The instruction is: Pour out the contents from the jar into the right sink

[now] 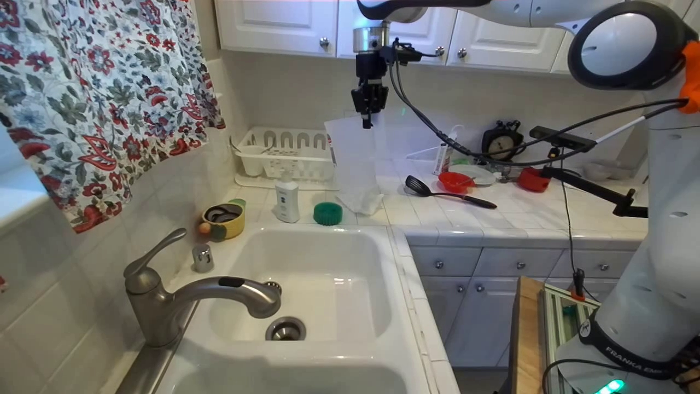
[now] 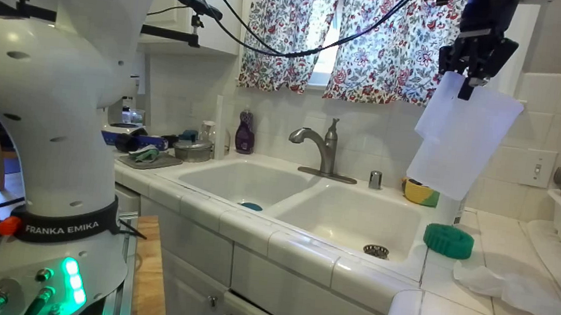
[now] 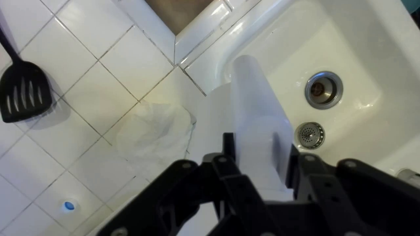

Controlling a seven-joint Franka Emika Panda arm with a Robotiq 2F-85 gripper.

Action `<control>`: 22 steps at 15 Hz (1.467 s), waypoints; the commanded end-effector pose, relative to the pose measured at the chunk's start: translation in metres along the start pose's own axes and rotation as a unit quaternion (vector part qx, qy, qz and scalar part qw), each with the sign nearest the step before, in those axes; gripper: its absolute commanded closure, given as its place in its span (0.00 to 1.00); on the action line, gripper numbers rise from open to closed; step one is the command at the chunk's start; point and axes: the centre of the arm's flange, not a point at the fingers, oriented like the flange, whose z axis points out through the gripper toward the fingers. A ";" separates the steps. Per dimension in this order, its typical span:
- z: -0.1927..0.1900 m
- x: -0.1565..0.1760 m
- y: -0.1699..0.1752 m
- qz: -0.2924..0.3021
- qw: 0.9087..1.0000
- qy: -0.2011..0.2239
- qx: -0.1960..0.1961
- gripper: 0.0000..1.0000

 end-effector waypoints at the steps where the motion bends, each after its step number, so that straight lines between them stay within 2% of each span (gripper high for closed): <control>1: 0.001 -0.009 -0.004 0.085 0.996 -0.007 -0.007 0.91; 4: 0.012 -0.001 -0.010 0.171 0.985 -0.024 -0.001 0.91; 7: 0.021 0.005 -0.007 0.253 0.967 -0.020 -0.002 0.91; 10: 0.034 0.011 0.000 0.330 0.944 -0.027 0.005 0.91; 15: 0.057 0.016 0.020 0.442 0.896 -0.048 0.021 0.91; 17: 0.067 0.018 0.027 0.449 0.890 -0.070 0.030 0.91; 18: 0.072 0.019 0.028 0.445 0.891 -0.082 0.037 0.91; 22: 0.092 0.028 0.036 0.464 0.881 -0.084 0.029 0.91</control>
